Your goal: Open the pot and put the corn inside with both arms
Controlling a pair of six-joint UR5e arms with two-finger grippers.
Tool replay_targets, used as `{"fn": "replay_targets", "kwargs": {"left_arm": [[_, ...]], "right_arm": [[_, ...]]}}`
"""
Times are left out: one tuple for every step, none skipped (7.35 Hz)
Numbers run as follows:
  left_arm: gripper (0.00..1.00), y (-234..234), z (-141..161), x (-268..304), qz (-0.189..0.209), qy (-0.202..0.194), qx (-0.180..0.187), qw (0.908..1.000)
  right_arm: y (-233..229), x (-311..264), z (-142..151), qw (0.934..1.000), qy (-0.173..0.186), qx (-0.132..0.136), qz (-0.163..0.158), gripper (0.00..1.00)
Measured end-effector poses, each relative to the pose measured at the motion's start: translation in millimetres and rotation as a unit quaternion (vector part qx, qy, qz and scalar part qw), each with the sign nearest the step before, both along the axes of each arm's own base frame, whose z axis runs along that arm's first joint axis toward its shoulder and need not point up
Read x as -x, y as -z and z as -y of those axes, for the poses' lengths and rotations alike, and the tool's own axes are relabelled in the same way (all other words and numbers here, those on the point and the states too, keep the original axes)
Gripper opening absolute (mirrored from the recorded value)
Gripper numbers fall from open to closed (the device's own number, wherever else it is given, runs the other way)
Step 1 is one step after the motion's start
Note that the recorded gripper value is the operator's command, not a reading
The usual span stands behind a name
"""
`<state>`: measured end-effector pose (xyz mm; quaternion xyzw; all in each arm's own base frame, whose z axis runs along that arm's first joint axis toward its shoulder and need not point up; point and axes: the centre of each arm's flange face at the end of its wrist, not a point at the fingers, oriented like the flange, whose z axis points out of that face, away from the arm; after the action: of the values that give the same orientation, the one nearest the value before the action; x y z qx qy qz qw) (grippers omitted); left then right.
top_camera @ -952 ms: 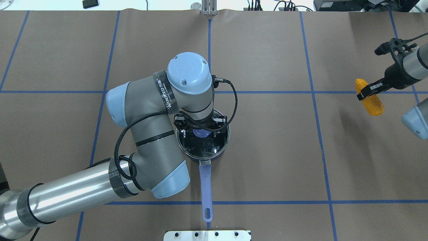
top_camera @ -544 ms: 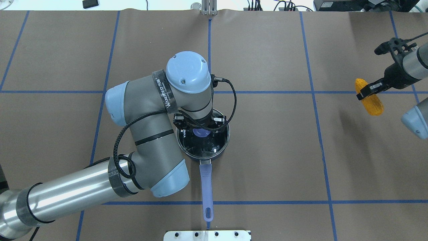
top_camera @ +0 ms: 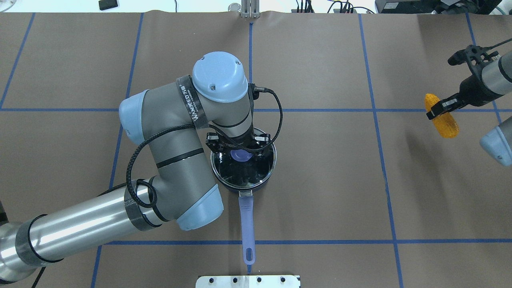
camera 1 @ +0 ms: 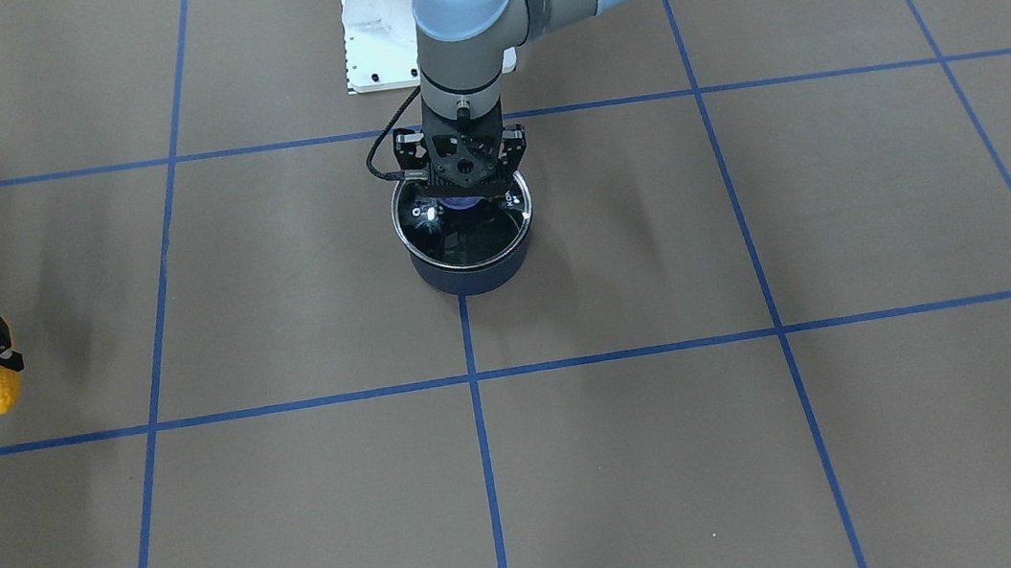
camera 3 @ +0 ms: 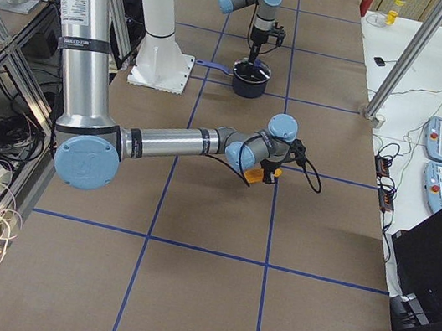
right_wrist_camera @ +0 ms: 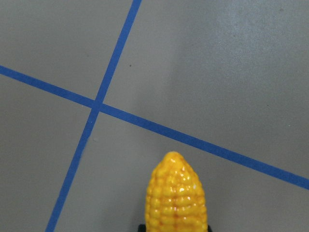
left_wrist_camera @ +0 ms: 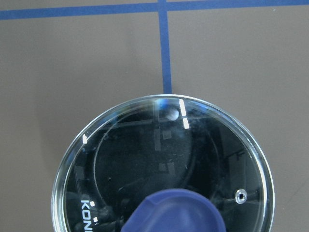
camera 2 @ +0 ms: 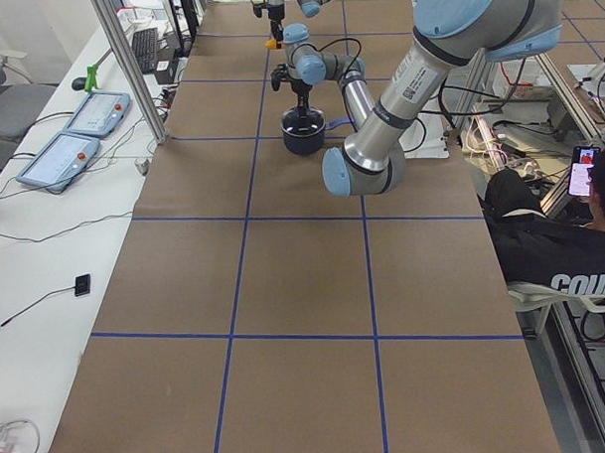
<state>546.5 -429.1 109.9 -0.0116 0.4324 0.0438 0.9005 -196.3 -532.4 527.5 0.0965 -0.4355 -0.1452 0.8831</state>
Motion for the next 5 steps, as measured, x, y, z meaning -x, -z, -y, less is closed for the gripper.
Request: {"fn": "replay_targets", "kwargs": {"left_arm": [[0.56,2,-1,12,-0.008,0.001,-0.001,1.0000],[0.56,-8,-7,30,-0.014,0.002,-0.003,0.9999],[0.56,-27,-17,55,-0.018,-0.001,-0.012,0.9998],[0.54,-47,-25,83,-0.020,-0.011,-0.028,0.9993],[0.54,-66,-30,107,-0.018,-0.020,-0.039,0.9989]], "right_arm": [[2,1,1,1.0000,0.000,-0.001,0.000,0.03],[4,2,3,1.0000,0.000,-0.002,0.001,0.03],[7,3,5,1.0000,0.000,-0.002,0.001,0.03],[10,4,7,1.0000,-0.001,-0.002,0.002,0.03],[19,7,12,1.0000,-0.002,-0.001,0.002,0.03]]}}
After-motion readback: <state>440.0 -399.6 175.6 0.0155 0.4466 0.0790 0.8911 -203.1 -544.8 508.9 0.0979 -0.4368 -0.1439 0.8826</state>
